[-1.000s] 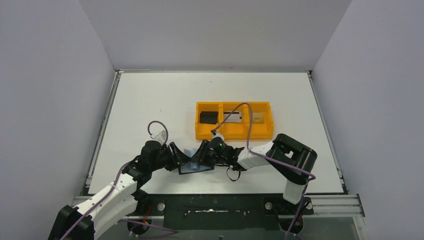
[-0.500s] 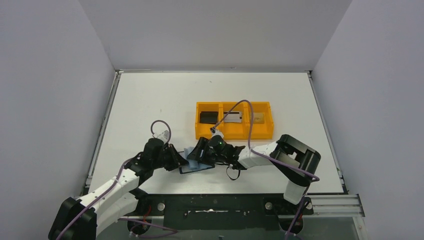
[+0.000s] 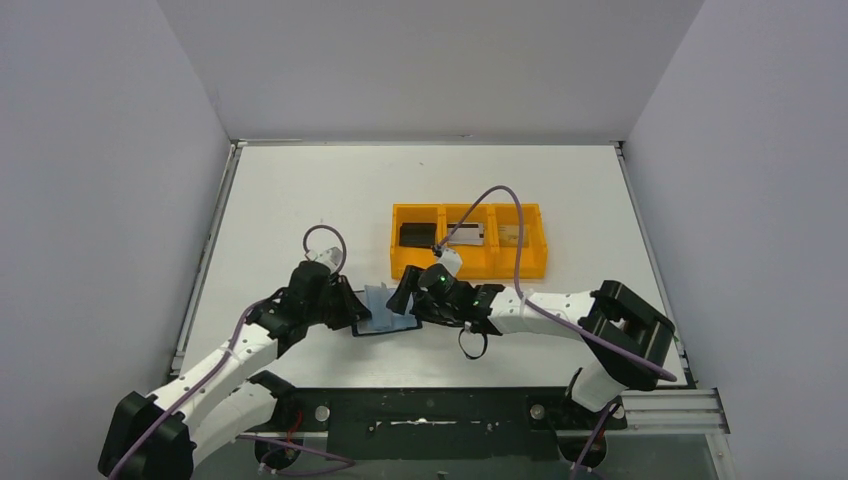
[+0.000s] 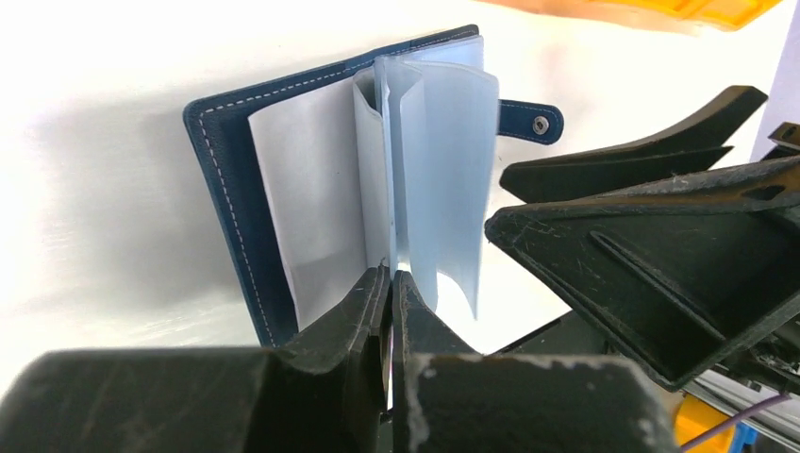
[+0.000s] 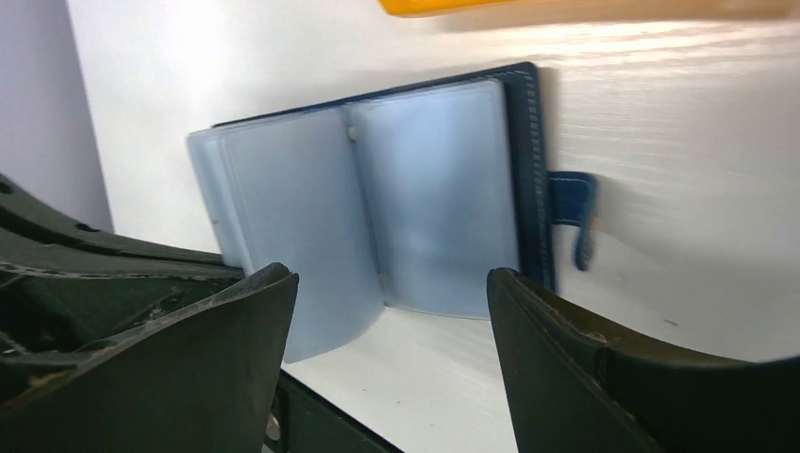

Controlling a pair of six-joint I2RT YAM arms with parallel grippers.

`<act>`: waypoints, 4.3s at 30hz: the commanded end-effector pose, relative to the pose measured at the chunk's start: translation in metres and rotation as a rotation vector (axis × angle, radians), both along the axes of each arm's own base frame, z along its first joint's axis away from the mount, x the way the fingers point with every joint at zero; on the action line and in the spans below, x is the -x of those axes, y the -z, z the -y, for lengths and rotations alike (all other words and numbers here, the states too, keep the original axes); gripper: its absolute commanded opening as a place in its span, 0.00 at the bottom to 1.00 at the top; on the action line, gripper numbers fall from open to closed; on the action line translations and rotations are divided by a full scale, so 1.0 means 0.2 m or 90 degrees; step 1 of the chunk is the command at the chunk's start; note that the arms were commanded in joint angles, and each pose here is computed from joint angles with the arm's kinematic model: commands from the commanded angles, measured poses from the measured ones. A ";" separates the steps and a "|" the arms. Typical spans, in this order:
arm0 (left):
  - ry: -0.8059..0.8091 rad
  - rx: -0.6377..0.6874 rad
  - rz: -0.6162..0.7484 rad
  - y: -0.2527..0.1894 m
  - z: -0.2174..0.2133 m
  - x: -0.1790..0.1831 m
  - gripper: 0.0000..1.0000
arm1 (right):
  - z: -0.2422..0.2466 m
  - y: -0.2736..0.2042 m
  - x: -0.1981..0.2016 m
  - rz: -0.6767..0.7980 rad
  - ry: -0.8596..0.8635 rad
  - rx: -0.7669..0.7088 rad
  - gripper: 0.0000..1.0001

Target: Take the credit cards out of the card holder

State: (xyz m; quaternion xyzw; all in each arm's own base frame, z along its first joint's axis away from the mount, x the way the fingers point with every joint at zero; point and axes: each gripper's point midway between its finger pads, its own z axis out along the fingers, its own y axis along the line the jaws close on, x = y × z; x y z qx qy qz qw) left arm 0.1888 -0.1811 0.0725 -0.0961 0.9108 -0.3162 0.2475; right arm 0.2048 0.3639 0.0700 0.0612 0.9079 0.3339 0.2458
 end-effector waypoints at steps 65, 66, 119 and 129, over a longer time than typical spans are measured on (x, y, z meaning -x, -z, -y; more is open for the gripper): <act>0.033 0.007 0.072 -0.17 0.19 -0.06 0.50 | 0.01 0.16 -0.02 -0.001 -0.009 0.092 0.35; 0.036 0.013 0.071 -0.17 0.20 -0.06 0.50 | 0.02 0.19 -0.01 -0.012 -0.012 0.094 0.34; -0.041 0.169 -0.057 0.19 0.10 -0.04 0.14 | 0.09 0.31 0.04 -0.059 0.015 0.110 0.24; -0.040 0.171 -0.060 0.19 0.09 -0.05 0.03 | 0.10 0.30 0.03 -0.057 0.020 0.117 0.24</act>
